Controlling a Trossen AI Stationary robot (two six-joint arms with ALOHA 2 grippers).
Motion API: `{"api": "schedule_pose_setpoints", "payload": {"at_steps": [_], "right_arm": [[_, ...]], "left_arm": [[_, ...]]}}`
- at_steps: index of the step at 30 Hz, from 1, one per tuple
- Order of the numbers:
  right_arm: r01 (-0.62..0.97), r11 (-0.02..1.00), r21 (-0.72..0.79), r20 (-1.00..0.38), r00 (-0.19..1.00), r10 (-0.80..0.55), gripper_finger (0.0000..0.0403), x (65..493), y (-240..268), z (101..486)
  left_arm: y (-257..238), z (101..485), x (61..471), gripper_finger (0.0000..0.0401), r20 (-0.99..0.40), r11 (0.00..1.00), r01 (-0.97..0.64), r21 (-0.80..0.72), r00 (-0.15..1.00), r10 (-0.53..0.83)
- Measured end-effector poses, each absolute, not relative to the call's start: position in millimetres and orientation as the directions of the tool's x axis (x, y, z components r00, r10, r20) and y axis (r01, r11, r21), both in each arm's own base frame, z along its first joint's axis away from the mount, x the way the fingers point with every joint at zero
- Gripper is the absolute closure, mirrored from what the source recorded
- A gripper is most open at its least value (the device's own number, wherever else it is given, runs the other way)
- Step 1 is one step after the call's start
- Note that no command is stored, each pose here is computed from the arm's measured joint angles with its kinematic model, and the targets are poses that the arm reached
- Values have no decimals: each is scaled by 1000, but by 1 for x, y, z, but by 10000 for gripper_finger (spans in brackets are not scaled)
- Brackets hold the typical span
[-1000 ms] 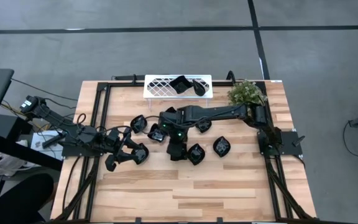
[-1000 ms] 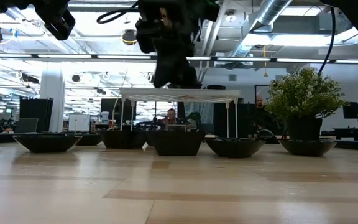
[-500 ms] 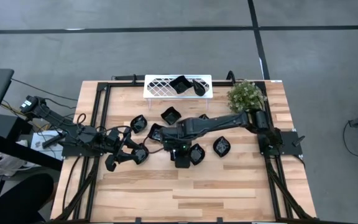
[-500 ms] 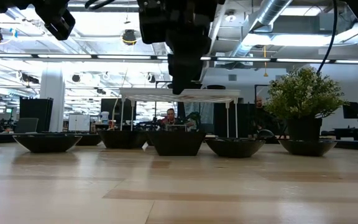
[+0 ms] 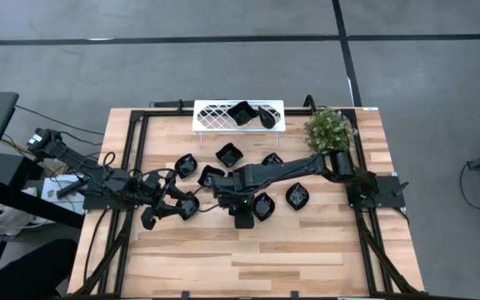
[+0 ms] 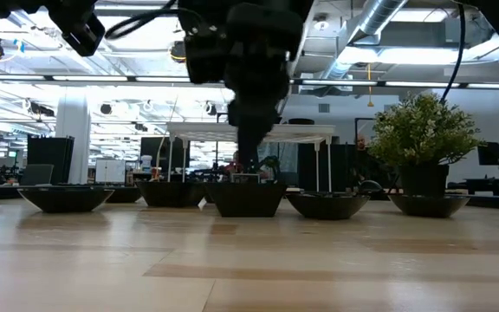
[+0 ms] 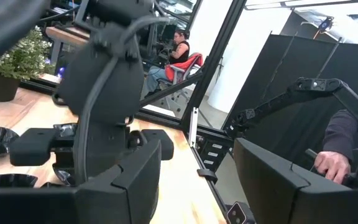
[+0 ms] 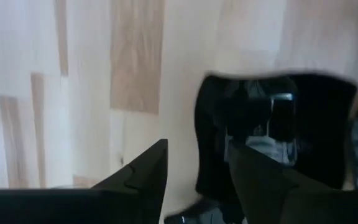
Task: Pick & Place Mini shaped plates
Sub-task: Stack the distorted square plate on top of the other distorted square plate on the shelf
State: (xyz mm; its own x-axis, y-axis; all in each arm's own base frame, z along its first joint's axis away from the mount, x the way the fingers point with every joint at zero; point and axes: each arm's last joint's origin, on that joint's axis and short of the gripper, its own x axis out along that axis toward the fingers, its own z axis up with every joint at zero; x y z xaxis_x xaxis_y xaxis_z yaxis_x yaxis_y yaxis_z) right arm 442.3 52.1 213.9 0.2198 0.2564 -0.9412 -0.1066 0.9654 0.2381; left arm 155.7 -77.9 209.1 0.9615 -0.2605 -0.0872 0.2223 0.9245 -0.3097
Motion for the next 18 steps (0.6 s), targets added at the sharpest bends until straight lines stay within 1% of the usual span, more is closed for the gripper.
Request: {"api": "schedule_pose_setpoints", "payload": {"at_steps": [3, 5, 18], "right_arm": [[-100, 968, 231, -938, 242, 249, 236, 446, 52, 213], [-96, 971, 219, -947, 220, 235, 236, 444, 51, 211], [-184, 968, 170, -950, 231, 210, 242, 444, 55, 211]], "left_arm": [[-78, 208, 156, 196, -96, 925, 220, -310, 961, -260], [-78, 208, 156, 196, -96, 924, 219, -315, 961, -260], [-78, 207, 156, 196, -107, 926, 216, -309, 960, -260]]}}
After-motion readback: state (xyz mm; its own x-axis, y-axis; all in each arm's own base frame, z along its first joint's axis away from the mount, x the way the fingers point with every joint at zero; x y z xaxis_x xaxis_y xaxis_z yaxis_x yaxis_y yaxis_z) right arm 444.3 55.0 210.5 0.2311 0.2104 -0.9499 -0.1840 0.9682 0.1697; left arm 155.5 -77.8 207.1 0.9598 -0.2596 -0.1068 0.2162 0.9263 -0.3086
